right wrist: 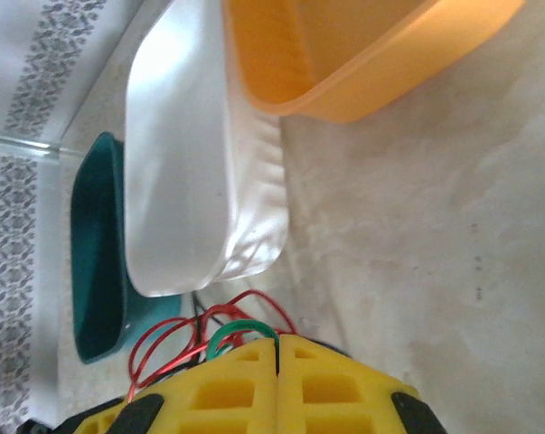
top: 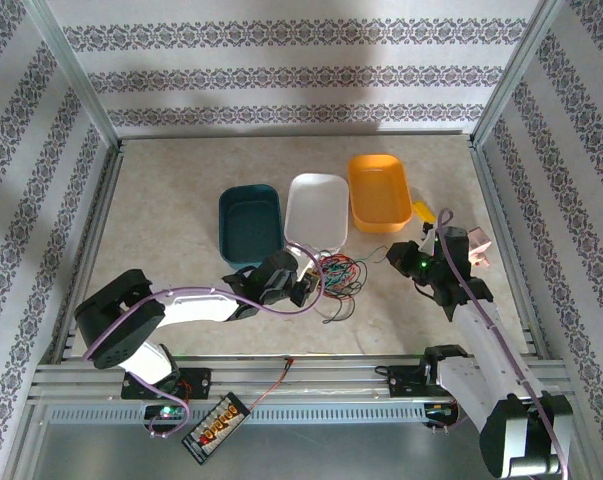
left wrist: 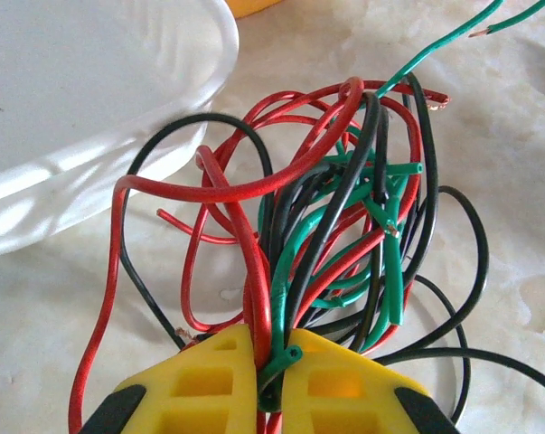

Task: Untangle the cables

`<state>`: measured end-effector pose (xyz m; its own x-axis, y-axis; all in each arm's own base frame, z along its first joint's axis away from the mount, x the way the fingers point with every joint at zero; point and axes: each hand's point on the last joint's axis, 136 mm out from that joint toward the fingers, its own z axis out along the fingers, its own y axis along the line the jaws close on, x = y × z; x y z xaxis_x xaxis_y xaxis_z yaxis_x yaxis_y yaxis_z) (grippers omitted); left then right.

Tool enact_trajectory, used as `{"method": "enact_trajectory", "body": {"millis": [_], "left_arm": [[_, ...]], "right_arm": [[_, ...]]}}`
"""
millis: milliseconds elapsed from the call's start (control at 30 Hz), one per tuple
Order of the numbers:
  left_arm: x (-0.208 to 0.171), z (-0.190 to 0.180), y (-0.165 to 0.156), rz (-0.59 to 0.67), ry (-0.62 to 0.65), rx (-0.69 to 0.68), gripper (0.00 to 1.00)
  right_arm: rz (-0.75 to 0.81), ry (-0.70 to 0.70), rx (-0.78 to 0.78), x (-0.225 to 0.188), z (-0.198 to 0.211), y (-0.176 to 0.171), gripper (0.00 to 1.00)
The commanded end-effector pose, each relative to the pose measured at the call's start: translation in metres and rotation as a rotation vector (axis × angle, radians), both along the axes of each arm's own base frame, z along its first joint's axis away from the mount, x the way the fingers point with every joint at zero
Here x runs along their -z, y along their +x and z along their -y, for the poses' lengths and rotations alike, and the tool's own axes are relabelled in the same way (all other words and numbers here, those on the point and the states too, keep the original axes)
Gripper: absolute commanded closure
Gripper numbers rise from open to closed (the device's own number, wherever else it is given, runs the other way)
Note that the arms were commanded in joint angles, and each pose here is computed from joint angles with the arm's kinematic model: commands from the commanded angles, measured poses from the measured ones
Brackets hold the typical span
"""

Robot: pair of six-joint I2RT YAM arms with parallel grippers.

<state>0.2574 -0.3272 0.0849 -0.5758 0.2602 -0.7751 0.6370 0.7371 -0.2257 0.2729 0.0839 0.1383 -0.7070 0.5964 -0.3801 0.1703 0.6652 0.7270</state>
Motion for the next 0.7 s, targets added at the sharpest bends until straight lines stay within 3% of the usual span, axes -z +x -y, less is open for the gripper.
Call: {"method": "enact_trajectory", "body": {"millis": [0,467,667], "left_arm": [[0.025,-0.028,-0.011,-0.049,0.124,-0.045,1.0],[0.027,-0.037,-0.007,-0.013,0.167,-0.073,1.0],[0.029,-0.036,-0.008,-0.026,0.158,-0.073,1.0]], "right_arm": [[0.008,-0.111,0.167,0.0,0.036,0.01,1.0],[-0.11,-0.286,0.339,0.018,0.09,0.004,1.0],[-0.137,-0.298,0.428,0.017,0.117,0.008,1.0]]}}
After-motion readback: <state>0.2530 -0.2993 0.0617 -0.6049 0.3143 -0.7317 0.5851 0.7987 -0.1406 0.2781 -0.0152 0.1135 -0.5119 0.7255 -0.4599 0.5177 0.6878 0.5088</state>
